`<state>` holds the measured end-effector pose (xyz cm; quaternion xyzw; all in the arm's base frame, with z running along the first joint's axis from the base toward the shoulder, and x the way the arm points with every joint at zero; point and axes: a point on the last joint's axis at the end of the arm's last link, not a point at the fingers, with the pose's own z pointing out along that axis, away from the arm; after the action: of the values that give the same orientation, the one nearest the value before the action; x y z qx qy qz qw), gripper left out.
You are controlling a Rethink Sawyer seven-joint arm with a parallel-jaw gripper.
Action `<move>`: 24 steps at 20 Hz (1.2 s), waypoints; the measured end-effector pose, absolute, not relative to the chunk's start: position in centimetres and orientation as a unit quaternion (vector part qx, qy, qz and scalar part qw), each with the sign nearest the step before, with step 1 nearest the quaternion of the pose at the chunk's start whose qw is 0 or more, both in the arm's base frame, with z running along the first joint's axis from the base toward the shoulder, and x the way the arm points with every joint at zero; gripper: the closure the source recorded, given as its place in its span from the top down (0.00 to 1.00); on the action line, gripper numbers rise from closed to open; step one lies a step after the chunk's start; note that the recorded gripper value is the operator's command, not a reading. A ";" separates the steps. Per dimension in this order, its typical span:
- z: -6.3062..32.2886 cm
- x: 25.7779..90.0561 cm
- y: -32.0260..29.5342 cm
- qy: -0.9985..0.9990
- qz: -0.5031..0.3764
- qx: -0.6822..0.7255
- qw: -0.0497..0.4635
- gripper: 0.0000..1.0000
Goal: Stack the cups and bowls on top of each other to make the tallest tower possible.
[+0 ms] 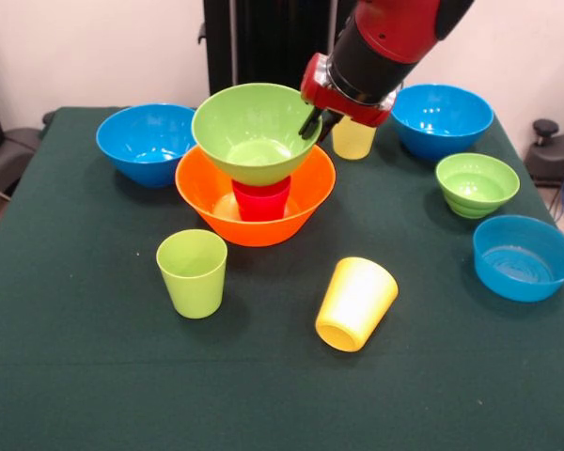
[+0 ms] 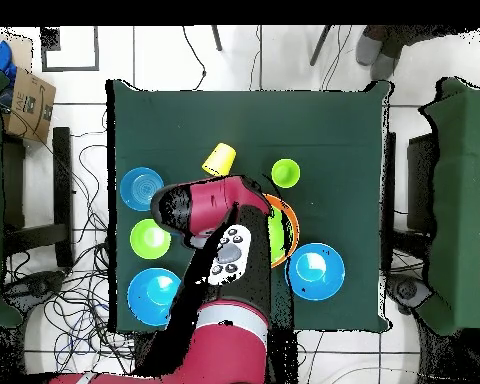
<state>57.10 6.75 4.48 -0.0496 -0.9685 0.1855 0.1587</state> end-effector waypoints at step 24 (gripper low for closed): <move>5.9 61.2 6.8 -0.975 0.185 -0.051 0.113 0.00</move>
<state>61.18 6.81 5.88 -0.0510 -0.9748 0.1853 0.1135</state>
